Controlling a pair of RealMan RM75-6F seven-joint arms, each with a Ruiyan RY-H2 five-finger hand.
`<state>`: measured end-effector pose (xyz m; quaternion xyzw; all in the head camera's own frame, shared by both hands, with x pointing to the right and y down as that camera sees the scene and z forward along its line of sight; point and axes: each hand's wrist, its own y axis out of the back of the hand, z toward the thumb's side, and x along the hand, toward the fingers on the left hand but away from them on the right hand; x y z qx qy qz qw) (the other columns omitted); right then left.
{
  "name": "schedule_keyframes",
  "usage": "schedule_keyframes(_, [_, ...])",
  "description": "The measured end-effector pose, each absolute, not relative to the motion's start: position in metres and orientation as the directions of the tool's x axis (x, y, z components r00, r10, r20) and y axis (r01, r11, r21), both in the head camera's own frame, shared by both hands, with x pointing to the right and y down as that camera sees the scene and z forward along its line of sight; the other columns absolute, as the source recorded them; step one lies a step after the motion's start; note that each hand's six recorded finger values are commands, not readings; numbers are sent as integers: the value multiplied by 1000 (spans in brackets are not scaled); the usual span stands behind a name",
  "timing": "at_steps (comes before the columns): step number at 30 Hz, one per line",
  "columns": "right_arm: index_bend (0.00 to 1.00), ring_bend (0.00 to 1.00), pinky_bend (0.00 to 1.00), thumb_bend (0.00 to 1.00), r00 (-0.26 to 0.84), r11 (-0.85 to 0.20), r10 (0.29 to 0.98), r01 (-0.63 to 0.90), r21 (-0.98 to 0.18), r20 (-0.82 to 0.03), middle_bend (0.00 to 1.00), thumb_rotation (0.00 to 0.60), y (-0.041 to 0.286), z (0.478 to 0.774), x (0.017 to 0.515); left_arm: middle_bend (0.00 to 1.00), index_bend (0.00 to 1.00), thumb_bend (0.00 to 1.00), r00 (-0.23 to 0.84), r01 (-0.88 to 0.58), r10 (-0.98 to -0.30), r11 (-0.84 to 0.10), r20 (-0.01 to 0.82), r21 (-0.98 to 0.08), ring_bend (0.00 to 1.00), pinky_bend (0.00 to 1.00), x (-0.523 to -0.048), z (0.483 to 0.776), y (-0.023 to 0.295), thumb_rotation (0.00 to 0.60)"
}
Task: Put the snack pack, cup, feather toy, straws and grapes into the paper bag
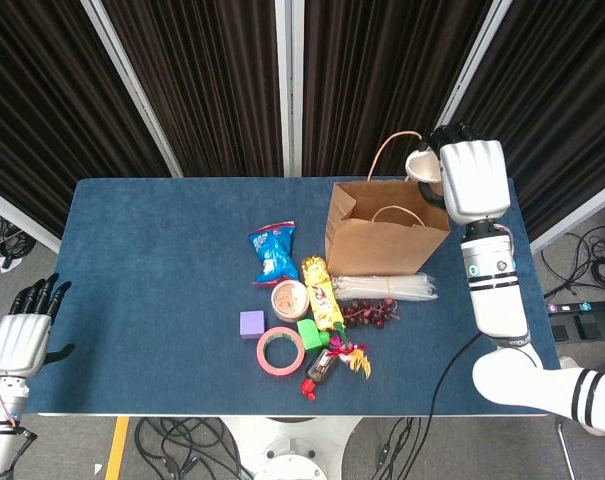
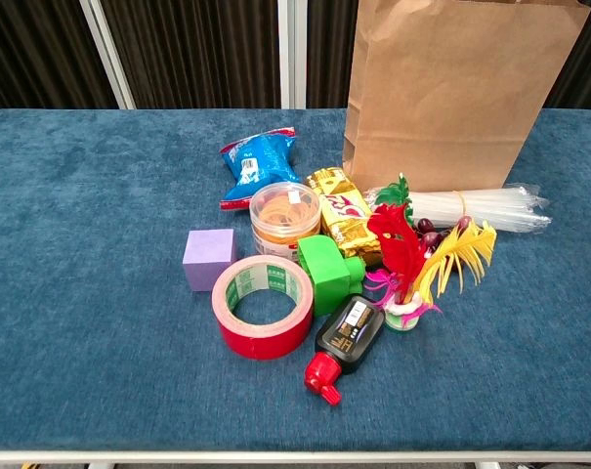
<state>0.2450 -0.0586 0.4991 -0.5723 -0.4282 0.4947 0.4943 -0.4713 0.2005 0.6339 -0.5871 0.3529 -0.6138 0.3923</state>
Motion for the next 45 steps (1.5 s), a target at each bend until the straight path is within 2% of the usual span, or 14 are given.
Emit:
schedule_keyframes(4, [516,287,499,161,129,-222,968,22,-975,-217,368,600,-55,520,250,66,149,24,-4,67,-894,-447,448,-892,14,130,-472,635,202,600])
schedule_keyframes(9, [501,251,475,97,140,-281,952,45,-959,-273,340,600,-52,531,250,66,149,25,2,69,-893,-449,451,-891,14,130,-472,636,204,600])
schedule_keyframes(12, [386,143,378,17,154,-329,935,38,-943,-320,246,600,-49,536,250,66,148,24,-1,69,-891,-453,454,-889,14,130,-473,637,204,600])
schedule_keyframes(15, [241,23,243,0,158,-389,911,17,-921,-382,118,600,-46,541,252,66,148,24,-3,70,-890,-455,456,-888,13,130,-473,637,205,600])
schedule_keyframes(16, [202,4,199,0,158,-409,902,10,-912,-403,84,600,-45,542,253,66,148,24,-3,70,-890,-454,455,-888,13,130,-473,637,205,600])
schedule_keyframes(19, [161,0,162,0,166,-425,894,13,-905,-417,48,600,-44,540,252,66,149,23,-4,70,-892,-452,452,-889,14,130,-473,637,205,600])
schedule_keyframes(27, [120,0,151,0,207,-366,915,58,-929,-347,35,600,-44,524,244,66,148,24,-4,67,-893,-448,449,-891,13,130,-472,636,203,600])
schedule_keyframes(33, [120,0,150,0,307,-276,922,95,-956,-236,54,600,-34,490,222,66,148,23,0,71,-894,-448,449,-891,14,130,-471,635,203,600])
schedule_keyframes(40, [119,0,147,0,454,-133,889,145,-980,-54,84,600,3,429,189,66,148,25,5,77,-892,-450,451,-890,14,130,-468,635,203,600])
schedule_keyframes(43, [118,4,147,0,493,-101,870,151,-983,-14,113,600,20,415,184,66,149,25,8,78,-892,-451,453,-889,14,130,-467,636,203,600])
schedule_keyframes(45, [118,10,147,0,509,-104,861,139,-985,-19,129,600,31,415,185,66,148,24,11,78,-891,-452,454,-889,14,130,-465,636,203,600])
